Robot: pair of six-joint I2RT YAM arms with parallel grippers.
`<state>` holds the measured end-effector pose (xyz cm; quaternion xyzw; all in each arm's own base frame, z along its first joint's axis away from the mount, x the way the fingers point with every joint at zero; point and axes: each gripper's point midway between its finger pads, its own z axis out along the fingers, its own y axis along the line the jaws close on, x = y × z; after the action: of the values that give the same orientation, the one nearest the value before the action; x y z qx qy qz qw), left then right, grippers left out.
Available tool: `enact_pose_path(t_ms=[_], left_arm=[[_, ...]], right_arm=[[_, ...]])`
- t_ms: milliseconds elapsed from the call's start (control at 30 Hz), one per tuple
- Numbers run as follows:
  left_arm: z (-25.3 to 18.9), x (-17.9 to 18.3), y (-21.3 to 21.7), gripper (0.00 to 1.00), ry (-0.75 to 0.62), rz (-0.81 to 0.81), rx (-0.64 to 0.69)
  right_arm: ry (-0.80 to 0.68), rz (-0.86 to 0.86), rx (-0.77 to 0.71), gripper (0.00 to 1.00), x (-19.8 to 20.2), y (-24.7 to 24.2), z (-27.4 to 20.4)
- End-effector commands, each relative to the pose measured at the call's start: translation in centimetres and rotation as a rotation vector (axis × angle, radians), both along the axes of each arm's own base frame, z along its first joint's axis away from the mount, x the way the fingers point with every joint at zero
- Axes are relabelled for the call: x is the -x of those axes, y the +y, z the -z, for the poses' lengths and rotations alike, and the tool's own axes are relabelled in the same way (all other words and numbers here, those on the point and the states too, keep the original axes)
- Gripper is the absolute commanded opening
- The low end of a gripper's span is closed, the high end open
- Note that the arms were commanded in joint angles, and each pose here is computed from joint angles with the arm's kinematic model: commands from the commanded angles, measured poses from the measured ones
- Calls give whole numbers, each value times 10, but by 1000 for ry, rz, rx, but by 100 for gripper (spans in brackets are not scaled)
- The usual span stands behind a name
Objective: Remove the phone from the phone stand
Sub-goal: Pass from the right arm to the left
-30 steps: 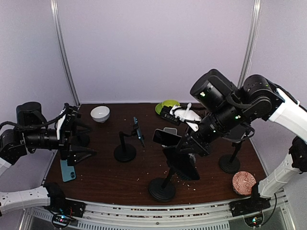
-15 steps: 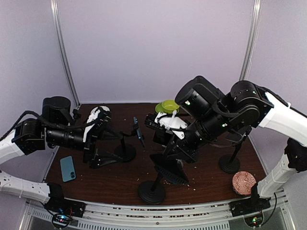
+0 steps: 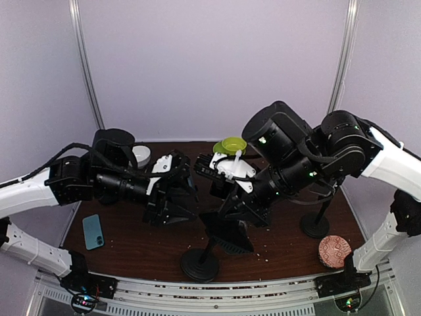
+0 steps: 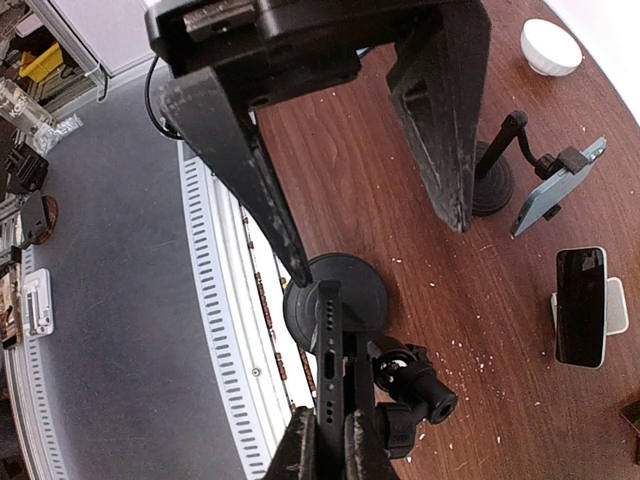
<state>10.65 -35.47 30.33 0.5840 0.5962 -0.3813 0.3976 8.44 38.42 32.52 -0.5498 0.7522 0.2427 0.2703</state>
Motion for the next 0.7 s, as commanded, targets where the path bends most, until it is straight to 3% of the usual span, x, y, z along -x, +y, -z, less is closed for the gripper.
enact_pose_path(t_ms=[0, 133, 333, 667], left_arm=[[-23, 5, -15, 59, -28, 62, 91], [-23, 8, -23, 45, 0, 93, 114], [-30, 12, -35, 35, 49, 131, 191], [-27, 13, -37, 18, 42, 153, 162]], right_arm=[[-102, 6, -262, 0, -4, 5, -80], [-121, 13, -282, 0, -6, 5, -86], [-150, 30, -288, 0, -12, 4, -89], [-195, 65, -318, 0, -20, 5, -99]])
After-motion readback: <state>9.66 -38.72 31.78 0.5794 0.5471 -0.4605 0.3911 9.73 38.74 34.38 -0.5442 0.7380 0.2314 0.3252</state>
